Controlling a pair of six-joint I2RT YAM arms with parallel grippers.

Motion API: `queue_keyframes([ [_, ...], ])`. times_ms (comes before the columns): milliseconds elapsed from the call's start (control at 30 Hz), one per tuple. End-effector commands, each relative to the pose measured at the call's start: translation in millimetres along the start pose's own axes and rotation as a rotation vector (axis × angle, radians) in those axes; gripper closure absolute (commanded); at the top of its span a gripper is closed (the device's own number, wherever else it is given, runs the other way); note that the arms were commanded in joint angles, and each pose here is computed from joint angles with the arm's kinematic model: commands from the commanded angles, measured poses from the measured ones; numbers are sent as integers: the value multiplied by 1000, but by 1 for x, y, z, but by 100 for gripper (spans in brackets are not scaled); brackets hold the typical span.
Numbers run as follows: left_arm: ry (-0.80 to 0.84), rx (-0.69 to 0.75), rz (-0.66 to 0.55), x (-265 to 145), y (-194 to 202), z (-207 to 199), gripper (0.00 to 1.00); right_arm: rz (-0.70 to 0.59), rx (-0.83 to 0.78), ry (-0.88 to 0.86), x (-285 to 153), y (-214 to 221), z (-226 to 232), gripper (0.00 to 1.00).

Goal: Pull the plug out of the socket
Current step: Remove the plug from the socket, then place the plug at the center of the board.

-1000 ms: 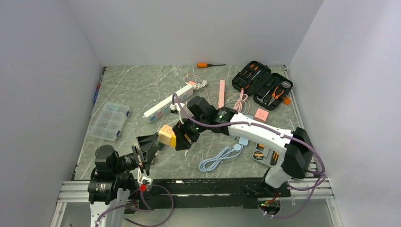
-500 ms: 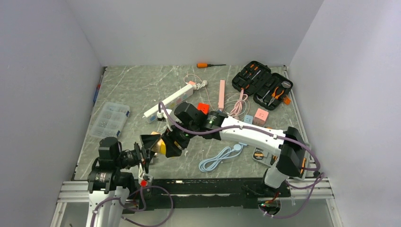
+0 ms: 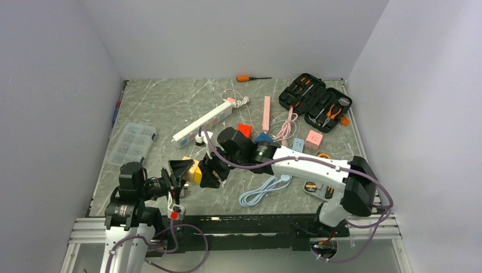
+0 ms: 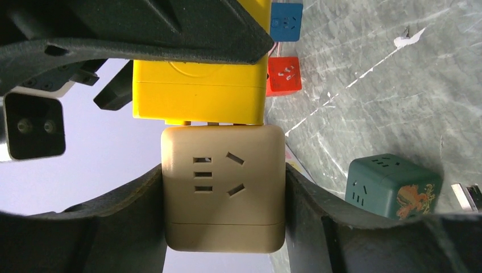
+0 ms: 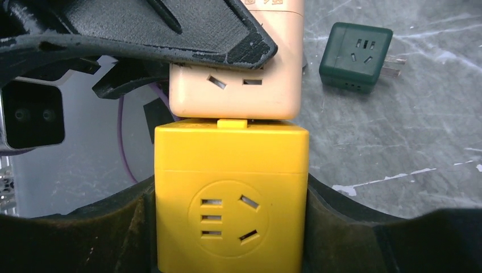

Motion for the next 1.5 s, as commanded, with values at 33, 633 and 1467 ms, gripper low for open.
queue_keyframes([
  [33, 62, -42, 311, -17, 36, 9, 90, 54, 32, 48, -45, 30, 6, 100],
  [633, 54, -33, 404, -20, 71, 13, 38, 62, 100, 121, -65, 67, -8, 100],
  [1467, -55, -1115, 705, -31, 114, 40, 70, 4, 318, 556, -62, 56, -116, 100],
])
Point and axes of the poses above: each gripper's point midway between its finger pads, its own x axis out along the fingers, its own z axis along the line the jaws close on, y = z × x, the point moved 8 cm from there along -x, back along the fingers, and after that the axes turned 3 degrees about -x, right-handed, at the moved point
